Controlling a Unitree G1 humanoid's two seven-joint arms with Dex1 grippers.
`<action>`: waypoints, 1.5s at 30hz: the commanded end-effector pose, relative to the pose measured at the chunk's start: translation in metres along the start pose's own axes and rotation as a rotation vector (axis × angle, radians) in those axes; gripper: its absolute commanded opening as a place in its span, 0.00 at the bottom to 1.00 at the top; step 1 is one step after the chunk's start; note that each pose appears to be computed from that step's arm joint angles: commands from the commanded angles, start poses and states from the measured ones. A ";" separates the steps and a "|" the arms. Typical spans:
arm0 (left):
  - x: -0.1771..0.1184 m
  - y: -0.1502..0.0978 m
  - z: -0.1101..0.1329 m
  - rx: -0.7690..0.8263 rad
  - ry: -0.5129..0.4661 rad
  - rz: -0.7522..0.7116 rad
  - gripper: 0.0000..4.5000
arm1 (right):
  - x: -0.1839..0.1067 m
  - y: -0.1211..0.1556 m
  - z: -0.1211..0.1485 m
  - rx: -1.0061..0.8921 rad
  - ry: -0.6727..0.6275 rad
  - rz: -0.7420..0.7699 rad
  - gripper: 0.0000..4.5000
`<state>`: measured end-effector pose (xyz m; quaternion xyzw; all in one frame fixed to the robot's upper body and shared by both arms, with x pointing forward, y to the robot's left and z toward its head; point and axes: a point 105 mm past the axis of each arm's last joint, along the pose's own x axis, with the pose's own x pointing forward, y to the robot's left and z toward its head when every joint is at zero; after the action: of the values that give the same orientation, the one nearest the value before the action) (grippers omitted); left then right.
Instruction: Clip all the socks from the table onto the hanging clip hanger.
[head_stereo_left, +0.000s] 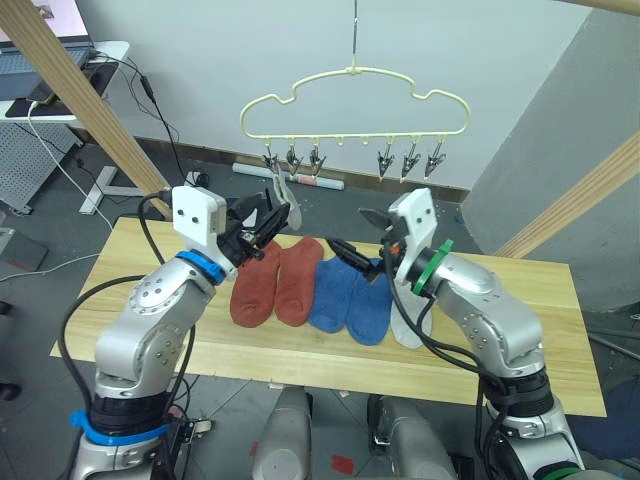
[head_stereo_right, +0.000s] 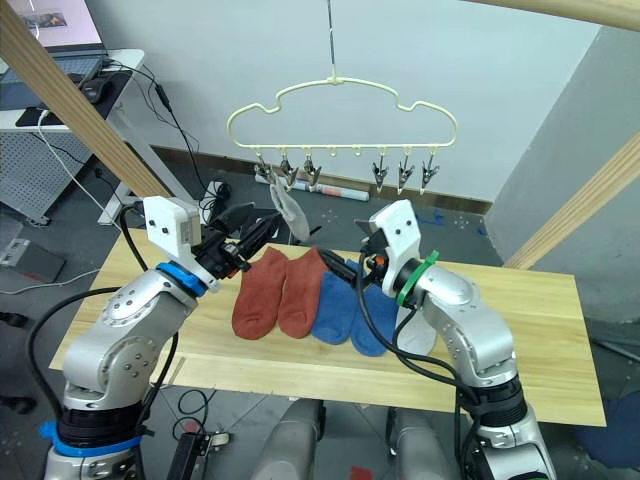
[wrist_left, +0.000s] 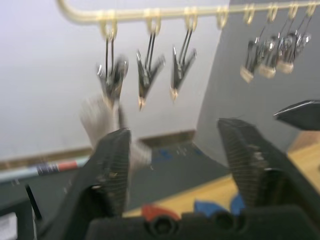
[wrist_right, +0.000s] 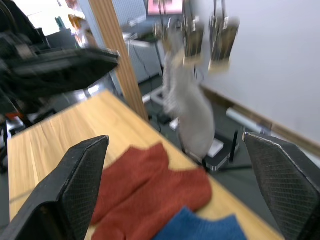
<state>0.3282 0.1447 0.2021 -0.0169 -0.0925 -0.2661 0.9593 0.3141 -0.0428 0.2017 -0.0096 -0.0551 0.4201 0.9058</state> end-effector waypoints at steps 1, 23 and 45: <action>0.012 -0.004 0.005 0.026 -0.053 0.009 0.39 | -0.009 0.006 0.028 -0.023 -0.084 0.049 1.00; 0.058 0.005 0.014 0.073 -0.207 0.103 0.39 | -0.017 0.013 0.075 -0.026 -0.175 0.152 1.00; 0.058 0.017 0.019 0.181 -0.223 0.158 0.39 | -0.017 0.012 0.079 -0.025 -0.186 0.138 1.00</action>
<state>0.3888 0.1269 0.2185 0.0317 -0.1906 -0.1833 0.9639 0.2937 -0.0487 0.2654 0.0168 -0.1130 0.4768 0.8715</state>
